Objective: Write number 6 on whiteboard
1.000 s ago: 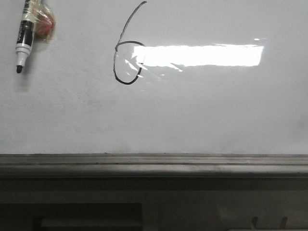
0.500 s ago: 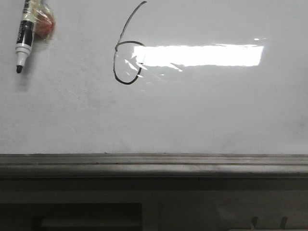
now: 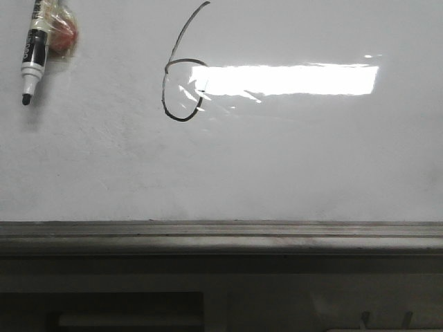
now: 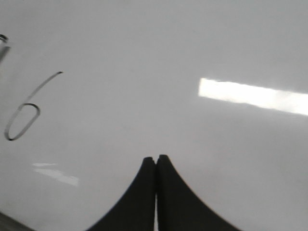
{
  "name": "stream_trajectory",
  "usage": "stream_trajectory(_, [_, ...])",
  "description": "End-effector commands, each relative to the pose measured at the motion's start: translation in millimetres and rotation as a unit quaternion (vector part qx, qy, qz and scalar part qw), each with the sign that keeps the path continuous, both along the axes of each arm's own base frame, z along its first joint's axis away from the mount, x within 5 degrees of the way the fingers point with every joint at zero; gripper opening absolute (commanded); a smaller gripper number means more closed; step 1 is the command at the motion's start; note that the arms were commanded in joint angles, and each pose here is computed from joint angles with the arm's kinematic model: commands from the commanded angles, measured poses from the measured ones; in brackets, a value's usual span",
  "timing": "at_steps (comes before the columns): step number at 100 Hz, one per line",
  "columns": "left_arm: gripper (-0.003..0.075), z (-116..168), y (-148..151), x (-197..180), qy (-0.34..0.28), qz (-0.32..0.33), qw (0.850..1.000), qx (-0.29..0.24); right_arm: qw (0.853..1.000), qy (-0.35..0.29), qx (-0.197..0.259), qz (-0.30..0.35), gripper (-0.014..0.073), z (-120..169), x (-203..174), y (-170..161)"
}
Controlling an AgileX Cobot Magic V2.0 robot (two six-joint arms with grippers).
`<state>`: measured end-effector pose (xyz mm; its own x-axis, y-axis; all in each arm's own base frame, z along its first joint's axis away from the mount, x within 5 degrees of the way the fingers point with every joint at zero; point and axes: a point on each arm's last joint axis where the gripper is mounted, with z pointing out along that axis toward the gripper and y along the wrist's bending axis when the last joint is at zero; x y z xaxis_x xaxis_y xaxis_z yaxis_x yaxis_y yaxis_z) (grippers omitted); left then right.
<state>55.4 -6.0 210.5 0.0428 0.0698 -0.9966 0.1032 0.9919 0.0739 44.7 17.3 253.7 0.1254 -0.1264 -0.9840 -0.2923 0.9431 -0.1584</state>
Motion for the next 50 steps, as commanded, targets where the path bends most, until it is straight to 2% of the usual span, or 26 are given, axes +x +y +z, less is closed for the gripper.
stream_trajectory(1, [-0.002,-8,0,-1,-0.025,-0.003,1.0,-0.014,0.998,-0.049,-0.002,-0.051,-0.0065,10,2,-7])
stream_trajectory(28, [-0.002,-8,0,-1,-0.025,-0.003,1.0,-0.014,0.983,-0.001,-0.056,-0.177,-0.0065,-26,11,-19])
stream_trajectory(50, [-0.002,-8,0,-1,-0.025,-0.003,1.0,-0.014,0.98,-0.017,-0.058,-0.189,-0.0065,-49,11,-20])
